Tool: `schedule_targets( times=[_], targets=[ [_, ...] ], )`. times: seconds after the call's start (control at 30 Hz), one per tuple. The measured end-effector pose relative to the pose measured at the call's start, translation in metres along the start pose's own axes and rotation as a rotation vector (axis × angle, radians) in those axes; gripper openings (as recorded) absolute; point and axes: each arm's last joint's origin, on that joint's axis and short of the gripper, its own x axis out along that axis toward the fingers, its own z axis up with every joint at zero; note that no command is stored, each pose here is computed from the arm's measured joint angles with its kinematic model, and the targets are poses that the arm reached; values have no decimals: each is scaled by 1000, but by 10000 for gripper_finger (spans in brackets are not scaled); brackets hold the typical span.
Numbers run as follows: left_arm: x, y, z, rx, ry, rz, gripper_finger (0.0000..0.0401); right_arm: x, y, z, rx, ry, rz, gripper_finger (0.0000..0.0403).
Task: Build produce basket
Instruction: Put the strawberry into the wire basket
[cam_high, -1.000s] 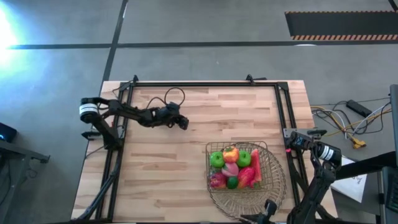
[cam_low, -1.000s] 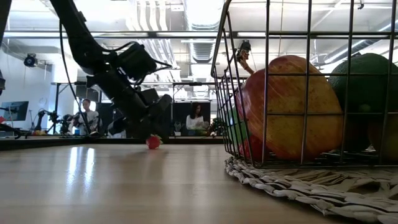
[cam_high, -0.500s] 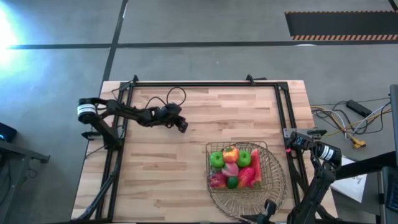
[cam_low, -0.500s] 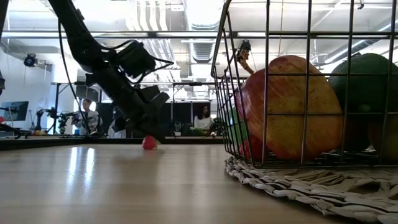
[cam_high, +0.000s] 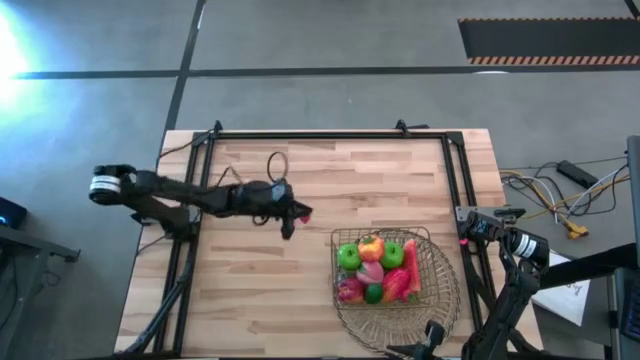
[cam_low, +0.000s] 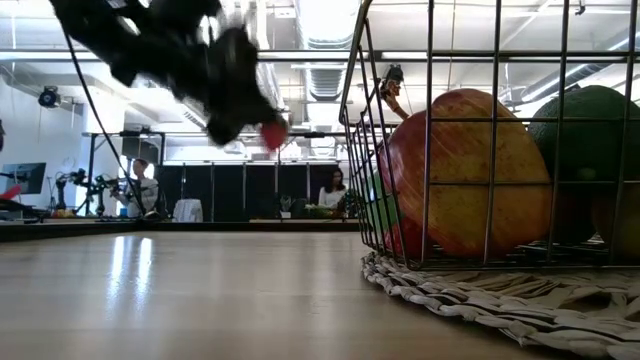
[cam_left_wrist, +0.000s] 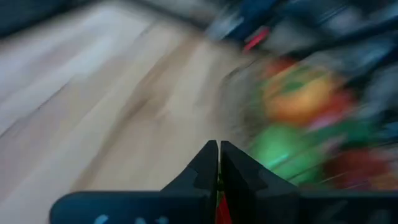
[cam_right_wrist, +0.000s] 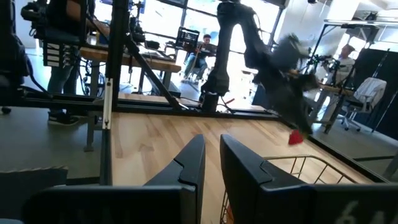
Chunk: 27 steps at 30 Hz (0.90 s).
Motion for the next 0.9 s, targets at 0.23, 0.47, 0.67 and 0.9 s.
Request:
schedule_targets(
  times=[0.23,0.47,0.67,0.9],
  targets=[
    [-17,-71,24,111,-315,-266,0,6,-1,0,-5,1,-16,43],
    [25,-127,39,245,-329,-314,0,13,-2,0,-20,5,-33,43],
    [85,-151,41,307,-220,-272,0,10,-1,0,-24,3,-26,43],
    [136,-170,39,383,-233,-257,0,-5,0,1,1,-4,8,43]
  ],
)
